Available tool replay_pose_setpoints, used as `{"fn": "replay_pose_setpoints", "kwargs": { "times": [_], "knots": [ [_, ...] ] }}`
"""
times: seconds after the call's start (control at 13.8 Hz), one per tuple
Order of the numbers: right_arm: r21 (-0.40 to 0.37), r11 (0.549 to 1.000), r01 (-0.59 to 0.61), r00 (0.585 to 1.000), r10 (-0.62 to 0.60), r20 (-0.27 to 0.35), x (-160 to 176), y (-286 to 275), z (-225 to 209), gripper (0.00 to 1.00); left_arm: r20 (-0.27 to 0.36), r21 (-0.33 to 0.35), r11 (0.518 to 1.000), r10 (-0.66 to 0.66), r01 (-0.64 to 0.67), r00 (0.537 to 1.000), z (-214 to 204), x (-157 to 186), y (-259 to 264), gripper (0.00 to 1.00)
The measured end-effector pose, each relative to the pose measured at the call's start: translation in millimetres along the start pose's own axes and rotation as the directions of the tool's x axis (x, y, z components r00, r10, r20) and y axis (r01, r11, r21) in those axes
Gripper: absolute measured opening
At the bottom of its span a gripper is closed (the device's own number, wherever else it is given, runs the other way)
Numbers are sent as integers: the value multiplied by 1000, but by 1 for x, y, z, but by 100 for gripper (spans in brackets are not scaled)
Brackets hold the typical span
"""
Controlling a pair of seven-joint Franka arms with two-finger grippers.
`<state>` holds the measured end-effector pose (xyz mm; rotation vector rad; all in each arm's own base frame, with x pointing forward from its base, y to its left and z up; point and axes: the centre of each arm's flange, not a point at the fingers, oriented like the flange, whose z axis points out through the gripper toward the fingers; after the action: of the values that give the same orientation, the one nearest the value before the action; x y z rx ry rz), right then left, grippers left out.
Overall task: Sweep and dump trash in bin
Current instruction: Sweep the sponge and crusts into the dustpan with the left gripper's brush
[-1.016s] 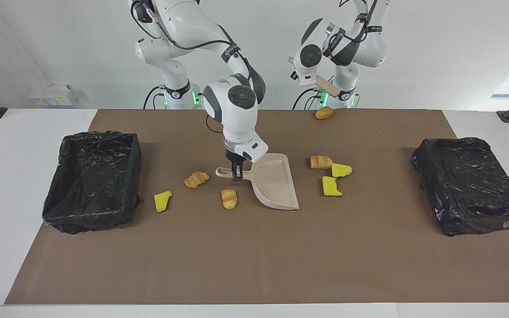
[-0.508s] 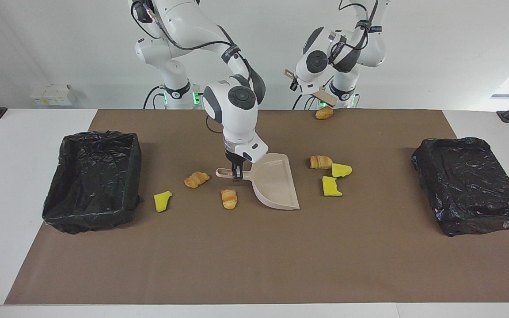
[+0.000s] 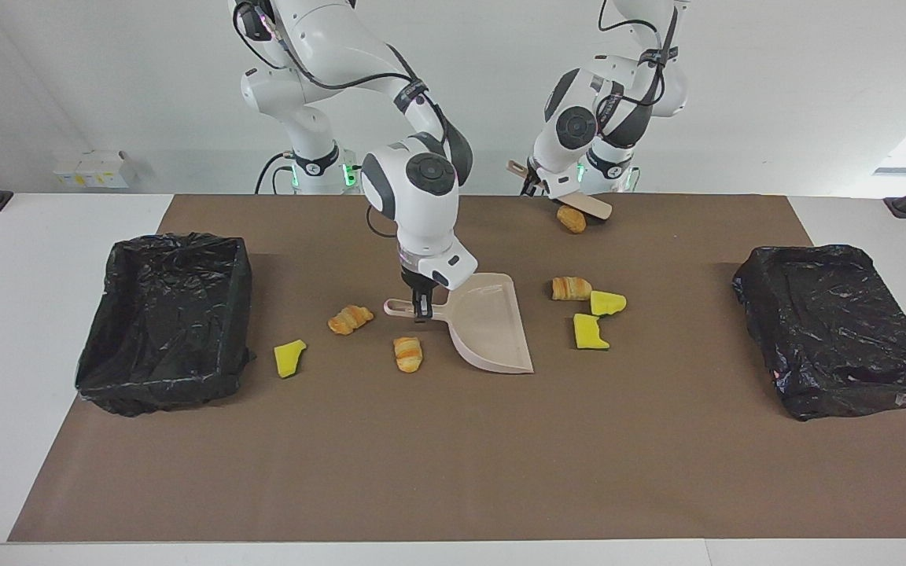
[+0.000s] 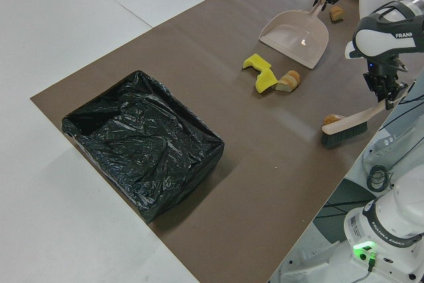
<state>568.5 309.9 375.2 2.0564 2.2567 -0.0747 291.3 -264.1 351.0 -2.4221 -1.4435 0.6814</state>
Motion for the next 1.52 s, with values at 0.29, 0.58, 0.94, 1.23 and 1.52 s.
{"fn": "replay_pose_setpoints", "kwargs": {
  "times": [0.29,0.58,0.94,1.23,1.52],
  "knots": [
    [0,1000,0,1000,0,0,0,0,0,33,-43,-95,995,6,-10,999,-45,40,57,26],
    [0,1000,0,1000,0,0,0,0,0,33,-92,-152,985,73,-86,993,-68,77,83,26],
    [0,1000,0,1000,0,0,0,0,0,33,-147,-136,942,287,-306,947,-81,89,96,26],
    [1,1000,-10,1000,10,0,0,0,0,33,-184,-106,857,481,-504,857,-80,80,98,26],
    [5,999,-33,999,33,2,5,-3,3,33,-248,-98,725,646,-682,722,-79,53,104,26]
  ]
}}
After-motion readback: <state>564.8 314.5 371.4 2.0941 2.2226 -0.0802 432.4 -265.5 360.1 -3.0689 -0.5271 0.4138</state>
